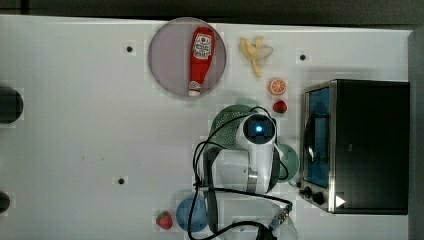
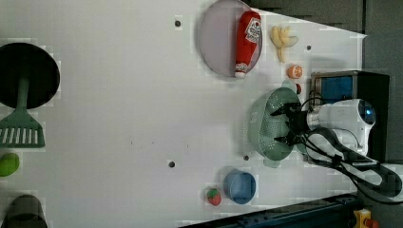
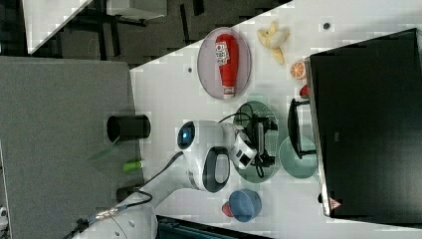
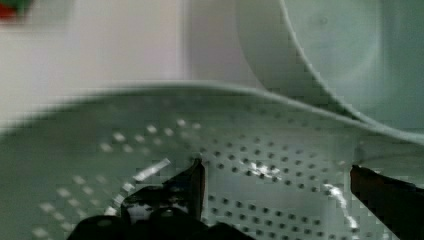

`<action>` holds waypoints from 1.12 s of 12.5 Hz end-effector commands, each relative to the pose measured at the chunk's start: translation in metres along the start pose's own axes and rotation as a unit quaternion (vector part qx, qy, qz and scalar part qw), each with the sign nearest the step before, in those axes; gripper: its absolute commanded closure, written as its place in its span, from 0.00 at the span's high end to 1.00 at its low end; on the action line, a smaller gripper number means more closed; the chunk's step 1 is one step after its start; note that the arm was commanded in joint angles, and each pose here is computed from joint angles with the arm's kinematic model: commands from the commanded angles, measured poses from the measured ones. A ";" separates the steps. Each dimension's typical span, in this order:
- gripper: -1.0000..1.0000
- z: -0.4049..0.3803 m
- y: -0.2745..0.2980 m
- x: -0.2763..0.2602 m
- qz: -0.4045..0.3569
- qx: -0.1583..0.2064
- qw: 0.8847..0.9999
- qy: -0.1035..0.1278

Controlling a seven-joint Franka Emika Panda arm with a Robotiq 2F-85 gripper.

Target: Drag strainer left to right.

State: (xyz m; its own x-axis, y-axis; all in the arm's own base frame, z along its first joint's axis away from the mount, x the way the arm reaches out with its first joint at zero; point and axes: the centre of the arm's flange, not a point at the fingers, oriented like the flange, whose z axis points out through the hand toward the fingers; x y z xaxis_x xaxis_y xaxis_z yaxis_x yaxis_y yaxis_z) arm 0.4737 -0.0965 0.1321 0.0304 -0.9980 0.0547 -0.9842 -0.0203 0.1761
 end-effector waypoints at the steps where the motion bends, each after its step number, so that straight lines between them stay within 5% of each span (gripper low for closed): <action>1: 1.00 -0.064 -0.020 -0.024 -0.139 0.046 0.989 0.015; 4: 1.00 -0.142 -0.022 -0.045 -0.163 0.065 0.984 0.028; 7: 1.00 -0.239 -0.008 -0.049 -0.179 0.039 0.982 0.043; 9: 1.00 -0.303 0.011 -0.044 -0.216 0.016 0.976 0.027; 11: 1.00 -0.361 0.032 -0.038 -0.260 0.028 0.965 -0.016; 14: 1.00 -0.431 0.060 -0.035 -0.320 0.069 0.945 -0.005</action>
State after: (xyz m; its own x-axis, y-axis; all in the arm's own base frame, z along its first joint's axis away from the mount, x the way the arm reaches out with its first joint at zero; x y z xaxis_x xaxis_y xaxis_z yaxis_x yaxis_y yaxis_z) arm 0.4843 -0.0404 0.5857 0.4955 -0.8686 0.0083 -0.8685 -0.4956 -0.0123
